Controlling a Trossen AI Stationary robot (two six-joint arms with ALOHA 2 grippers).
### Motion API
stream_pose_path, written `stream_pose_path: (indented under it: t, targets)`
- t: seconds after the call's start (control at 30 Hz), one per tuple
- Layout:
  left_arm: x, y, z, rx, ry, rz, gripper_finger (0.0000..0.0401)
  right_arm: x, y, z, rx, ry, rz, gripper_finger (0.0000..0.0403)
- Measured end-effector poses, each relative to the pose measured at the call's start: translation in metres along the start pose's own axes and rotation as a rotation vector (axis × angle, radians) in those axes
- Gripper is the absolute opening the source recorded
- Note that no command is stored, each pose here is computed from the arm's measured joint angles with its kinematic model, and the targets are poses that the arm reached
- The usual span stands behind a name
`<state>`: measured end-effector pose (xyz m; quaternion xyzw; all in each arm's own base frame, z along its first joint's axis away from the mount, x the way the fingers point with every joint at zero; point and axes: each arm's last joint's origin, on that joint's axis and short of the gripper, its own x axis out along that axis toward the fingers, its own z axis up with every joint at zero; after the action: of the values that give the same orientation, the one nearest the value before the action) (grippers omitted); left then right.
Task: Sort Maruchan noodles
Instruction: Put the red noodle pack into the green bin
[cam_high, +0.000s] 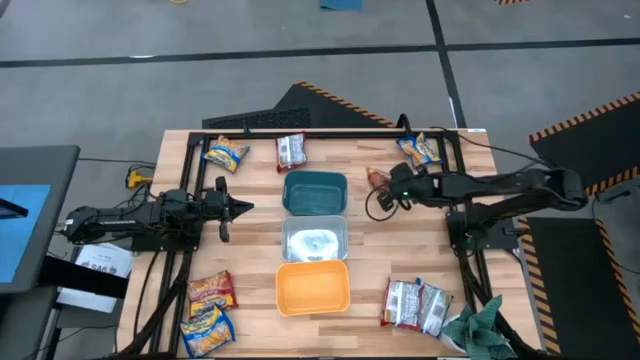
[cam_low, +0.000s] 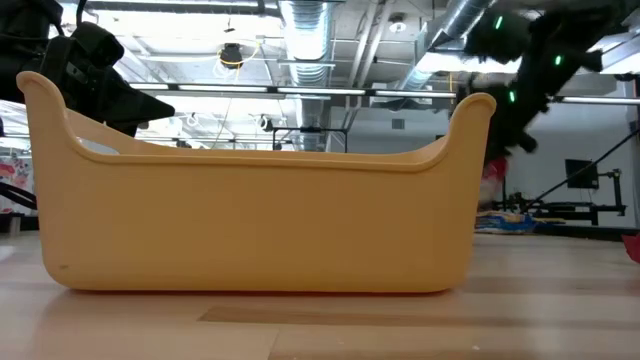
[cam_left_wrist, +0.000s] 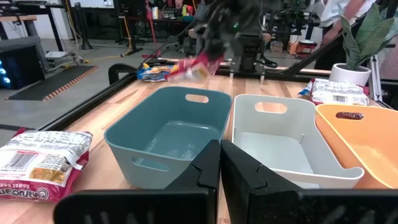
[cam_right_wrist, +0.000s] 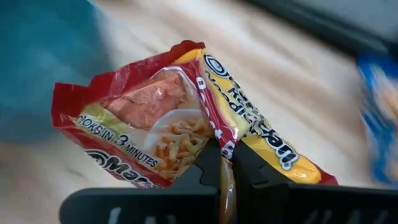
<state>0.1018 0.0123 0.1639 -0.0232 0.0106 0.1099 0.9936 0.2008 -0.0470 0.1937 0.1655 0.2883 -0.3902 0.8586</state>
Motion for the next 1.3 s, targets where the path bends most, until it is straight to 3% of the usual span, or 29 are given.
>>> stream_pose_path:
  t: [0.2, 0.37, 0.87, 1.07, 1.3]
  targets:
    - [0.000, 0.000, 0.000, 0.000, 0.000, 0.000, 0.0000, -0.021, 0.028, 0.027, -0.014, -0.314, 0.230, 0.0022]
    - [0.000, 0.000, 0.000, 0.000, 0.000, 0.000, 0.0000, -0.008, 0.047, 0.032, -0.037, -0.413, 0.333, 0.0022]
    - [0.000, 0.000, 0.000, 0.000, 0.000, 0.000, 0.0000, 0.067, 0.108, 0.047, -0.092, -0.319, 0.269, 0.0031]
    - [0.000, 0.000, 0.000, 0.000, 0.000, 0.000, 0.0000, 0.068, 0.110, 0.049, -0.124, -0.269, 0.249, 0.0082]
    - [0.000, 0.000, 0.000, 0.000, 0.000, 0.003, 0.0000, 0.067, 0.110, 0.051, -0.121, -0.271, 0.247, 0.0104]
